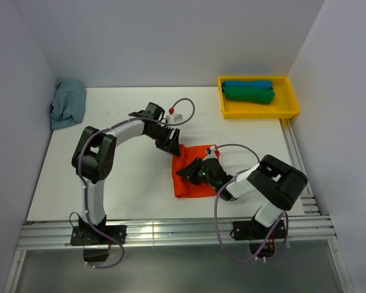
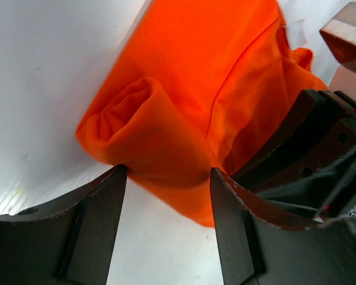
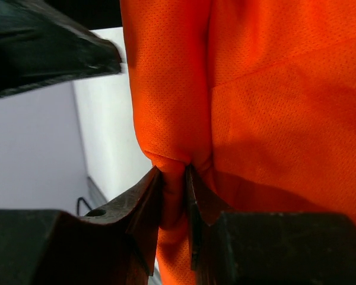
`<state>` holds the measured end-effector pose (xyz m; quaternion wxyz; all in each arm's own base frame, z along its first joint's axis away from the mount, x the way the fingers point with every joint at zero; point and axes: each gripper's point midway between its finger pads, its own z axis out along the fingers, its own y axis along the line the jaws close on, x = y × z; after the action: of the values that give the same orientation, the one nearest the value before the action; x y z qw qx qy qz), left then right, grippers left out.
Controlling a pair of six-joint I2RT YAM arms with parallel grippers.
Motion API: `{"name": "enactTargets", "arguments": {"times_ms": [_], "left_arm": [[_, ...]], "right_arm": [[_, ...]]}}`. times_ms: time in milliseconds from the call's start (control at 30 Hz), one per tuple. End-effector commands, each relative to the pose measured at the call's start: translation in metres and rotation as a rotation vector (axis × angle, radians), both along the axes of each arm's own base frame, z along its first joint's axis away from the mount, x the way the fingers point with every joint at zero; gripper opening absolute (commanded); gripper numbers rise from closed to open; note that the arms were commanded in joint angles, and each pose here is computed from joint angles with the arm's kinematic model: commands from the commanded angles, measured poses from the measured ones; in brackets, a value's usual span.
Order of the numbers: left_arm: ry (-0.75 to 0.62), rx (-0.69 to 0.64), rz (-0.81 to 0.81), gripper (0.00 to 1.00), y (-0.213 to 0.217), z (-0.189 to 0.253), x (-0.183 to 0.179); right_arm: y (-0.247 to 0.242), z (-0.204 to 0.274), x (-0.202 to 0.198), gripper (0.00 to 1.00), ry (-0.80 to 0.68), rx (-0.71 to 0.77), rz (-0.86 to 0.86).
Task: Roll the t-shirts
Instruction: Roll the tshirt
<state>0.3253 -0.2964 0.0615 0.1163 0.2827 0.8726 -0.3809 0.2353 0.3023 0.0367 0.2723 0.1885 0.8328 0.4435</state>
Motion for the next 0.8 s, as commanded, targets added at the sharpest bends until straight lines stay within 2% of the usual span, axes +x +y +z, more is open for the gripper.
{"name": "enactTargets", "arguments": {"times_ms": [0, 200, 300, 333, 400, 433, 533, 600, 633, 700, 767], "left_arm": [[-0.038, -0.008, -0.030, 0.63, -0.014, -0.009, 0.004], [-0.045, 0.080, 0.020, 0.61, -0.012, -0.020, 0.015], [-0.072, 0.124, 0.047, 0.48, -0.009, -0.015, 0.025], [-0.068, 0.141, 0.049, 0.39, -0.007, -0.011, 0.026], [-0.079, 0.188, 0.056, 0.29, -0.004, -0.011, 0.028], [-0.076, 0.209, 0.050, 0.21, -0.003, -0.007, 0.026], [-0.087, 0.282, 0.051, 0.06, 0.000, -0.008, 0.022], [-0.106, 0.334, 0.055, 0.00, 0.002, -0.009, 0.023], [-0.104, 0.349, 0.052, 0.00, 0.002, -0.011, 0.021], [-0.091, 0.383, 0.046, 0.00, 0.003, -0.013, 0.015], [-0.094, 0.412, 0.041, 0.00, 0.002, -0.013, 0.013]], "right_arm": [[0.005, 0.006, -0.007, 0.27, 0.015, 0.117, 0.051], [0.008, 0.010, -0.006, 0.26, 0.029, 0.238, 0.071], [0.009, 0.006, -0.005, 0.26, 0.039, 0.251, 0.073], [0.009, 0.001, -0.006, 0.25, 0.056, 0.232, 0.070], [0.008, -0.003, -0.004, 0.25, 0.053, 0.200, 0.068], [0.004, -0.009, -0.004, 0.26, 0.073, 0.162, 0.055], [-0.008, -0.018, -0.001, 0.30, 0.063, 0.032, 0.032], [-0.011, -0.006, 0.007, 0.36, 0.026, -0.016, 0.009], [-0.025, -0.021, 0.006, 0.38, 0.047, -0.130, -0.018], [-0.025, -0.002, 0.013, 0.44, -0.003, -0.189, -0.041], [-0.039, -0.008, 0.009, 0.48, -0.010, -0.343, -0.064]]}}
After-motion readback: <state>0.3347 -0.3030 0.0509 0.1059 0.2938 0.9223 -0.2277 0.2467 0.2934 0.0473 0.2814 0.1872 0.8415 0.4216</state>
